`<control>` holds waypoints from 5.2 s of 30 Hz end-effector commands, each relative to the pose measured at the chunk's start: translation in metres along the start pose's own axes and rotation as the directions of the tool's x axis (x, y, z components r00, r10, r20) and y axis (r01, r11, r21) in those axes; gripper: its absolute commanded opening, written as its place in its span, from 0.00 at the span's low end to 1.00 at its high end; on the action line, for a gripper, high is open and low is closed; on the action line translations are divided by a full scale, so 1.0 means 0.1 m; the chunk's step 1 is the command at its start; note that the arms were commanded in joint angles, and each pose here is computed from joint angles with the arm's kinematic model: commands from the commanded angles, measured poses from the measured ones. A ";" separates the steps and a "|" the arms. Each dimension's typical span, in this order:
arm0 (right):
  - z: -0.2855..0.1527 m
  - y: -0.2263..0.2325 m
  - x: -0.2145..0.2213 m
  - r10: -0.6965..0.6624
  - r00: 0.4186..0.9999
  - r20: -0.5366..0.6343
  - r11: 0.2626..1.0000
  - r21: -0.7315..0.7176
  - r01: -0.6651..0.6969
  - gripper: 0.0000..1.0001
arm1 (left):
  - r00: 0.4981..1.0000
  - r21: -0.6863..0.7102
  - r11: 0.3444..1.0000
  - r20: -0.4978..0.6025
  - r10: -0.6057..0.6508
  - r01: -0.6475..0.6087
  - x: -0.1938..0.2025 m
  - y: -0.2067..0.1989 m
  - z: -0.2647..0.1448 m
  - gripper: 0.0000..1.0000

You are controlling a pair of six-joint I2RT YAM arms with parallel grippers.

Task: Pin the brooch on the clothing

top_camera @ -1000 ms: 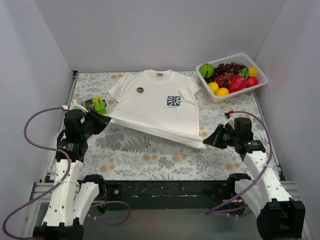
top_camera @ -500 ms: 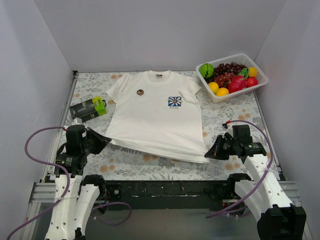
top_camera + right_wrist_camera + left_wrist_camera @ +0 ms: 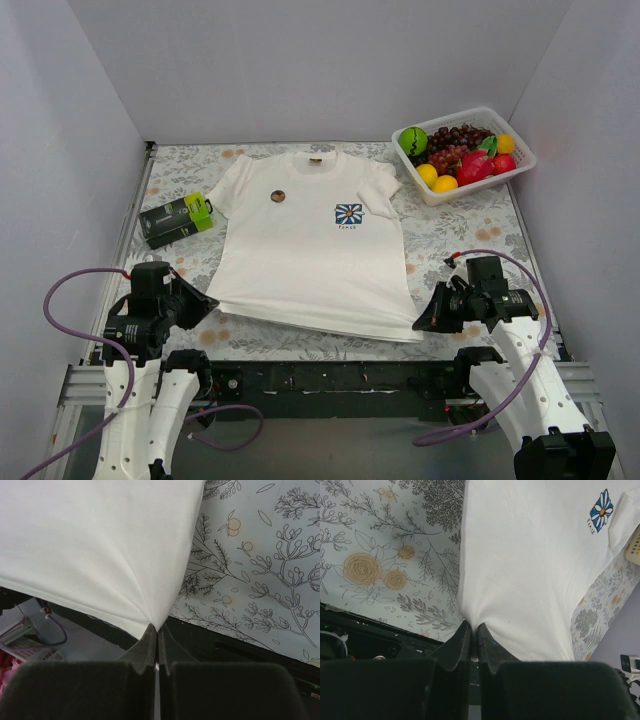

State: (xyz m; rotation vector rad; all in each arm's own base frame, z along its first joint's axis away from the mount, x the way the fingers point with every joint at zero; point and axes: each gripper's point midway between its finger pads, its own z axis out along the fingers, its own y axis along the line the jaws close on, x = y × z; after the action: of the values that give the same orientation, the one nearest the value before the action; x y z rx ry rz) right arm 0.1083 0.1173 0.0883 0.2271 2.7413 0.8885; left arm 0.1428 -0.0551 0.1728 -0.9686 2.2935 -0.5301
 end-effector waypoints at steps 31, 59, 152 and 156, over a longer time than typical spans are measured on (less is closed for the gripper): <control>-0.20 0.39 -0.95 -0.256 0.949 0.183 0.967 0.041 0.253 0.90 | 0.987 0.046 0.991 0.111 0.118 -0.123 -0.80 -0.67 0.57 0.98; 0.64 1.06 -2.17 -0.429 0.886 0.177 0.903 0.124 0.412 0.93 | 0.961 -0.457 0.850 -0.046 0.271 -0.262 -1.92 -0.63 2.72 0.24; 1.17 1.28 -2.96 -0.486 0.854 0.188 0.867 0.230 0.443 0.92 | 0.907 -0.188 0.893 0.024 0.420 -0.409 -1.41 -1.97 2.89 0.01; 1.23 1.26 -3.22 -0.507 0.840 0.195 0.845 0.306 0.439 0.92 | 0.904 -0.157 0.891 -0.071 0.421 -0.427 -0.87 -1.92 2.92 0.00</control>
State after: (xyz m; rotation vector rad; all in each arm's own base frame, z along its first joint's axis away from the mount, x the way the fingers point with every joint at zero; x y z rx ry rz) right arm 0.4298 0.2172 0.0996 -0.2673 2.5472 0.4336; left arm 0.5082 -0.1404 0.0971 -0.4987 2.4571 -0.1304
